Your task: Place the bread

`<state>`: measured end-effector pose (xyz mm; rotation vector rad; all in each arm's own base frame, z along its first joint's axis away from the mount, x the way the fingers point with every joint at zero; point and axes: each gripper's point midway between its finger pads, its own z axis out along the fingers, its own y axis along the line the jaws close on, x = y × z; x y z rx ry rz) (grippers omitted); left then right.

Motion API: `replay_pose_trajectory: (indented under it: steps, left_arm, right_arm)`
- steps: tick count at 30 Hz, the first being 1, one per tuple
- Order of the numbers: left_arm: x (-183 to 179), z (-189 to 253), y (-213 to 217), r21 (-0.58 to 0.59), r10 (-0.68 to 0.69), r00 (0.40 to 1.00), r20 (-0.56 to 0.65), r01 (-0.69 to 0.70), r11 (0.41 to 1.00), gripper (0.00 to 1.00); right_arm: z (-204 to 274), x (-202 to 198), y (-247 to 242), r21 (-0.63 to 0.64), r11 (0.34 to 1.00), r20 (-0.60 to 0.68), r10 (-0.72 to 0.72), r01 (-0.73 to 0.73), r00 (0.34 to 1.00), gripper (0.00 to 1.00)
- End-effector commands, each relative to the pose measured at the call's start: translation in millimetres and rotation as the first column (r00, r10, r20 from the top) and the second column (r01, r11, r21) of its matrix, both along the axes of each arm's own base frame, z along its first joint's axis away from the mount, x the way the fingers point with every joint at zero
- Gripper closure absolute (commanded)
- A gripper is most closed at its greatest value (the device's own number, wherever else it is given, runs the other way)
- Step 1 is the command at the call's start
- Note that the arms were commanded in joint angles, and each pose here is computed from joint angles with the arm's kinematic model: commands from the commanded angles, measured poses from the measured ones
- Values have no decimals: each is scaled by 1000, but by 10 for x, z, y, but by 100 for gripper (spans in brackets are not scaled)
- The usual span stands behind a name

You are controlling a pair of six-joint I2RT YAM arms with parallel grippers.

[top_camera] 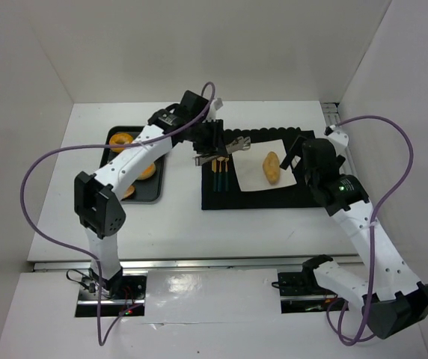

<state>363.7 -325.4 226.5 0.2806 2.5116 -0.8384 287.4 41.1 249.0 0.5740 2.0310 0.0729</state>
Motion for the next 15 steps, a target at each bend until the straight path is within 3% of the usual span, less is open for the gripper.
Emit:
replay_pose_trajectory:
  steps: [1,6,11,15]
  left_arm:
    - [30,95,300,28,52,998,35,-53,998,52]
    - [121,14,921,79,203,979,22,-204,976,54]
    - [307,-140,1852,299,404,909,99,-415,859,52]
    - [420,-177,2305,333,484,867,118,-494,803,46]
  right_arm:
    - [-34,74,61,3,1000,-12,26,-26,1000,0]
    - [-309,156,303,31,990,-115,141,-138,983,2]
    - [-340,201,358,38,986,-119,165,-161,979,2]
    - [-322,219,361,33,985,-110,170,-167,979,1]
